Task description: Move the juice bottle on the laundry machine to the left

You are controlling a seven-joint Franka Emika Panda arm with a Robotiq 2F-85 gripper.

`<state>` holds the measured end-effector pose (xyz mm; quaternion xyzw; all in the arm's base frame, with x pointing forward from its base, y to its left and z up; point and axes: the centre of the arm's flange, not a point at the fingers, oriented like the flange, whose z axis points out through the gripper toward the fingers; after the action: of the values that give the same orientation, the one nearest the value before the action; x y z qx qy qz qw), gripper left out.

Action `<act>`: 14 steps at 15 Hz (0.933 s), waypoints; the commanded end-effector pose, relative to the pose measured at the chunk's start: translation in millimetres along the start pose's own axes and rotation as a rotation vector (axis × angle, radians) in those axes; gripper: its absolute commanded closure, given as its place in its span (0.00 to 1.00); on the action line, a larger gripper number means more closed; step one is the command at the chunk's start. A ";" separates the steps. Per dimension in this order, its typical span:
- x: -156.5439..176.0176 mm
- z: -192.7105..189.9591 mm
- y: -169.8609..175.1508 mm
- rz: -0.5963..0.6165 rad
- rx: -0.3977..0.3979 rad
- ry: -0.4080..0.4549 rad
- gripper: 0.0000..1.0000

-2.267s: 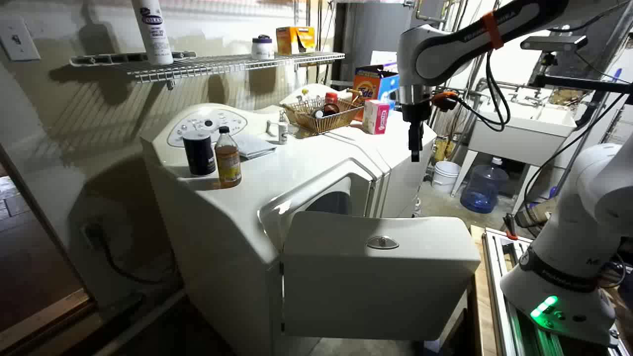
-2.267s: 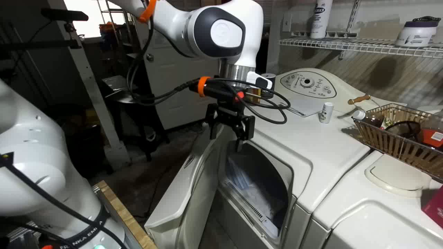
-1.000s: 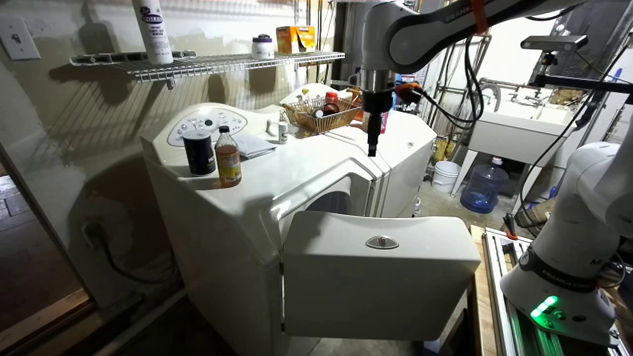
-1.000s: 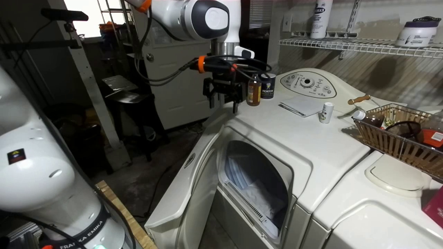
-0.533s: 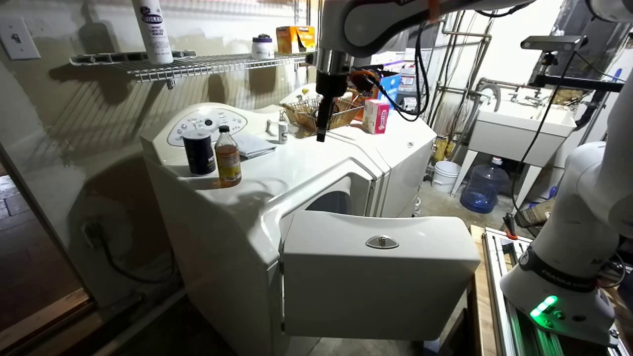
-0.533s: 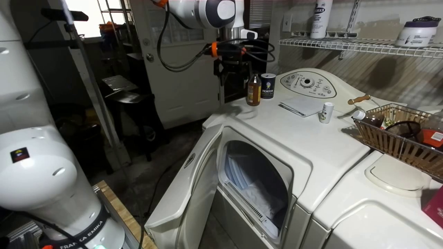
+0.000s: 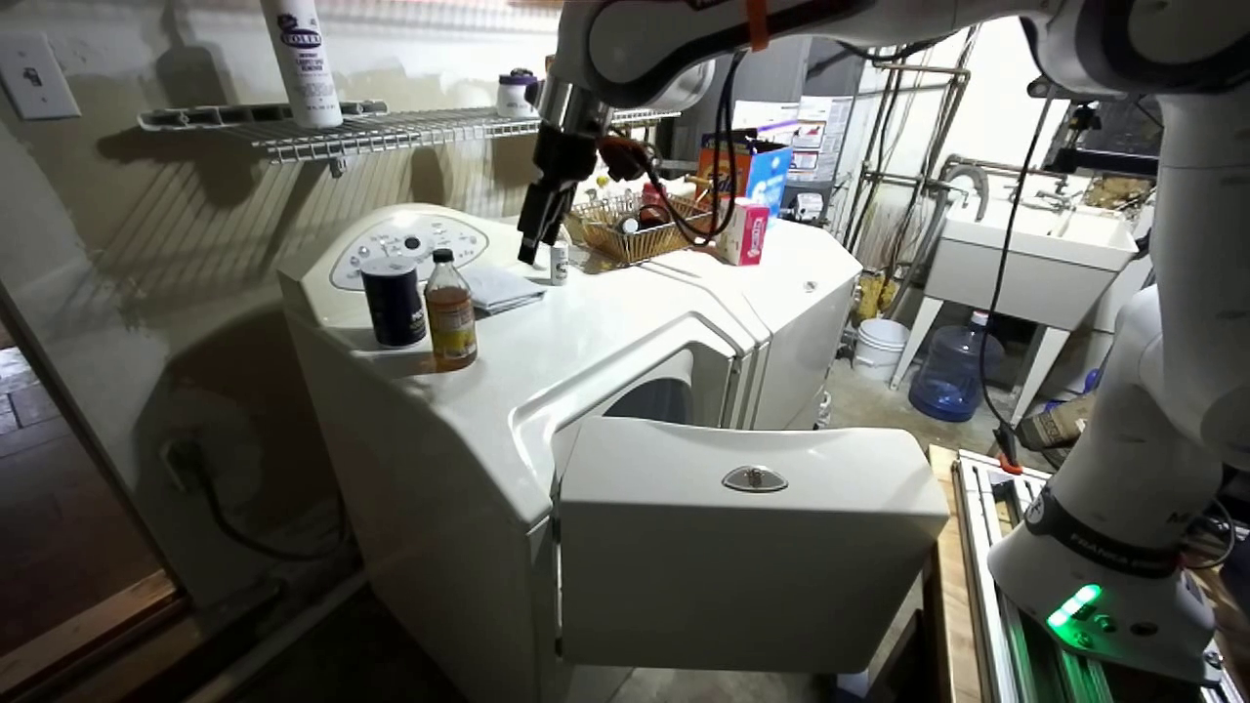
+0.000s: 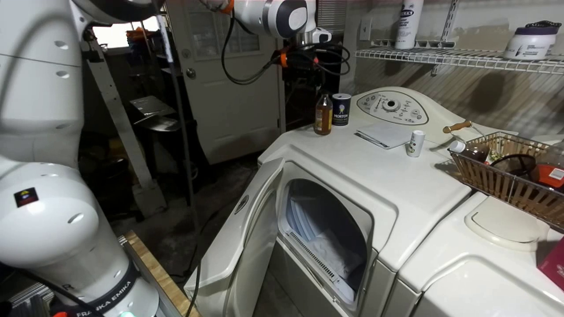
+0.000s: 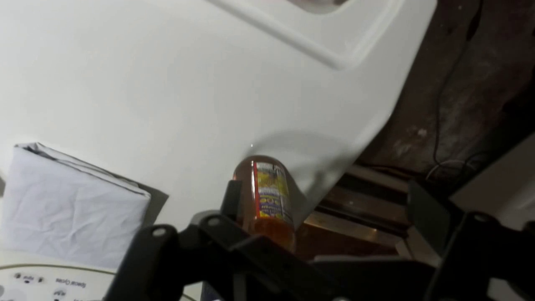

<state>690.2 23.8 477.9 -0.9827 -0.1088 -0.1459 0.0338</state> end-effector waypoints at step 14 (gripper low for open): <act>123.1 72.5 15.6 0.255 0.054 0.256 0.00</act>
<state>795.7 36.2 448.3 -0.9669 0.0052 -0.2416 0.0814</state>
